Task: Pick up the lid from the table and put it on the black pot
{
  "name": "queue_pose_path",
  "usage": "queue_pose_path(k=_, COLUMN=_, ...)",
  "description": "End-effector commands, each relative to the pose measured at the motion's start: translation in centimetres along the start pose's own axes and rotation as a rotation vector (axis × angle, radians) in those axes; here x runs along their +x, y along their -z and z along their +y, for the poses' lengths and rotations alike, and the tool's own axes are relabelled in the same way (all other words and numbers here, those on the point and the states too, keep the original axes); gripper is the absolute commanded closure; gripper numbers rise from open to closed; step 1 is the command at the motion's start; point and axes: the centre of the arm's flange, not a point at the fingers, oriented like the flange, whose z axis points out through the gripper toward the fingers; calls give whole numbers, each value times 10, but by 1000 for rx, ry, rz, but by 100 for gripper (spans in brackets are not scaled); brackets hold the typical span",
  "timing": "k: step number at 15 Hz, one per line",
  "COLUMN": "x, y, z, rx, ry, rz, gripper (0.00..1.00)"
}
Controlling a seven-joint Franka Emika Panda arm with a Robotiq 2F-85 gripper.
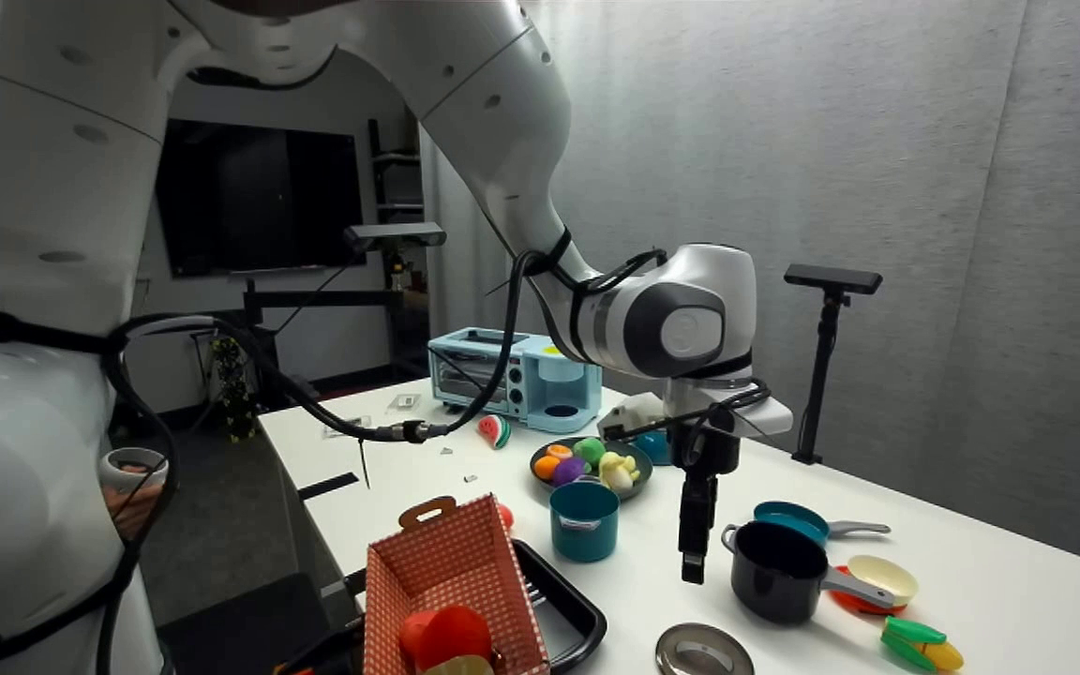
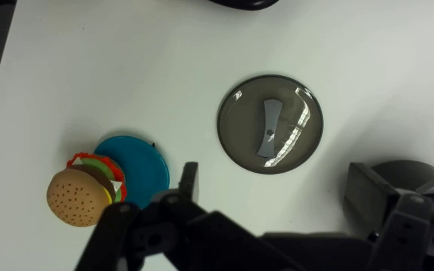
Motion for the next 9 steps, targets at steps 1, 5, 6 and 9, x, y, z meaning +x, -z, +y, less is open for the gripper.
queue_pose_path(k=1, x=25, y=-10, z=-4, rx=-2, ry=3, rz=-25, gripper=0)
queue_pose_path(k=5, x=42, y=-17, z=-6, rx=10, ry=27, rz=-13, gripper=0)
queue_pose_path(k=6, x=44, y=-17, z=-7, rx=16, ry=32, rz=-20, gripper=0)
queue_pose_path(k=9, x=33, y=-15, z=-2, rx=6, ry=29, rz=-6, gripper=0)
